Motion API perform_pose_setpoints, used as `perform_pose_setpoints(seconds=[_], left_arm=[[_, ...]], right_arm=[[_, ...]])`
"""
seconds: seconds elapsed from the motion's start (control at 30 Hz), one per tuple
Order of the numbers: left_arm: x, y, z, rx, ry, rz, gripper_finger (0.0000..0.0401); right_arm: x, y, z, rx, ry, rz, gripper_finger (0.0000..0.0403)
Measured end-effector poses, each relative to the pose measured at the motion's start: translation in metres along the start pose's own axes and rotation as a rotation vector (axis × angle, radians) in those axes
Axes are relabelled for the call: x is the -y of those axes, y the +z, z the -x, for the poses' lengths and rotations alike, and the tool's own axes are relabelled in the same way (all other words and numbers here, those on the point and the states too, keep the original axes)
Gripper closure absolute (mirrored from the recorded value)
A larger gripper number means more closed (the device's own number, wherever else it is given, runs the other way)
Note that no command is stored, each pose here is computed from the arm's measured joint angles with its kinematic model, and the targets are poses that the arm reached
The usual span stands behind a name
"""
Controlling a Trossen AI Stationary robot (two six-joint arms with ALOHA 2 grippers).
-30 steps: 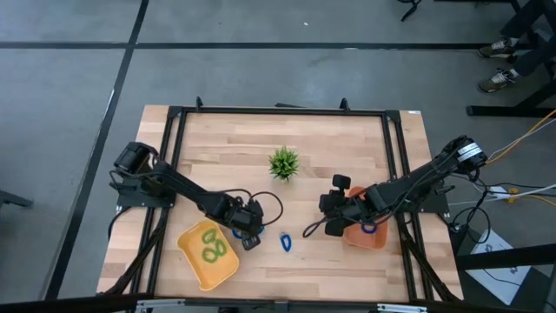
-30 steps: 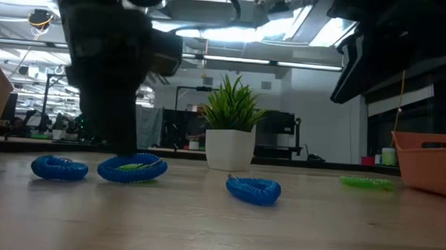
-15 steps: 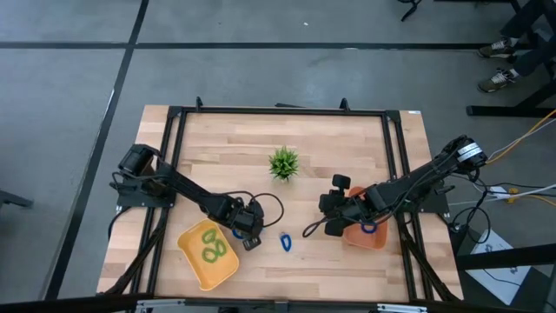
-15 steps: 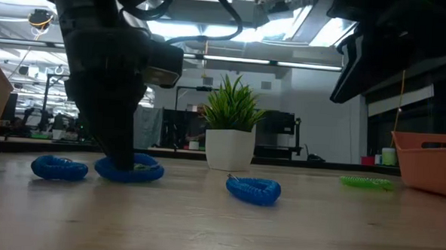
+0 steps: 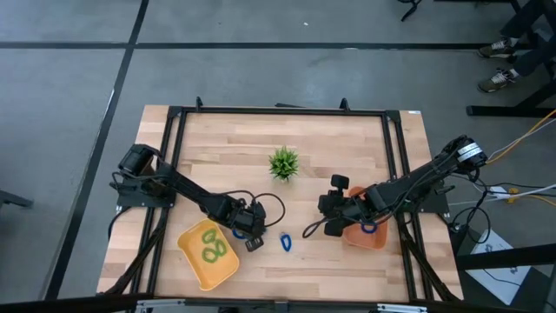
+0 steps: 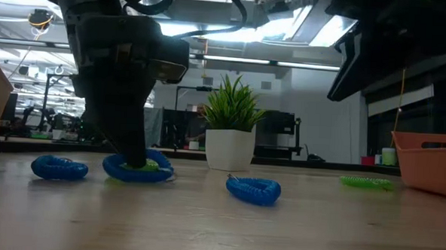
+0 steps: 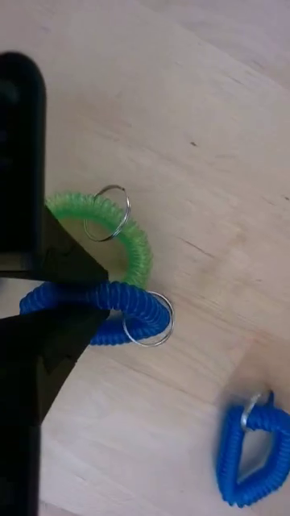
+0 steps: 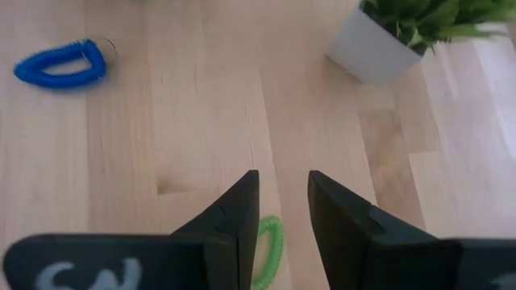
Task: Sort spring keychains
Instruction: Put the blue spring keychain into the orange bin
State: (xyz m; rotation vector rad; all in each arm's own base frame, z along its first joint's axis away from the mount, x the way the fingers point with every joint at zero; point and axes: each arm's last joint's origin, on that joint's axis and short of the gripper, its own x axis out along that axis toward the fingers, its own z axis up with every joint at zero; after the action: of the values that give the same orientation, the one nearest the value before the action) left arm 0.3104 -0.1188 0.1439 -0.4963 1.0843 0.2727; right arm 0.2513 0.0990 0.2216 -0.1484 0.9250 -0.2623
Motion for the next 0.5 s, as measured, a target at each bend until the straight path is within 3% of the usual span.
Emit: perform_pose_setpoints(seconds=[0.27, 0.5], left_arm=[[0.0003, 0.0018, 0.002, 0.028, 0.006, -0.005, 0.0374], [0.0003, 0.0023, 0.004, 0.031, 0.002, 0.002, 0.0346]], right_arm=[[-0.0025, 0.0066, 0.0002, 0.061, 0.024, 0.01, 0.0295], [-0.0026, 0.0066, 0.0002, 0.061, 0.025, 0.011, 0.0295]])
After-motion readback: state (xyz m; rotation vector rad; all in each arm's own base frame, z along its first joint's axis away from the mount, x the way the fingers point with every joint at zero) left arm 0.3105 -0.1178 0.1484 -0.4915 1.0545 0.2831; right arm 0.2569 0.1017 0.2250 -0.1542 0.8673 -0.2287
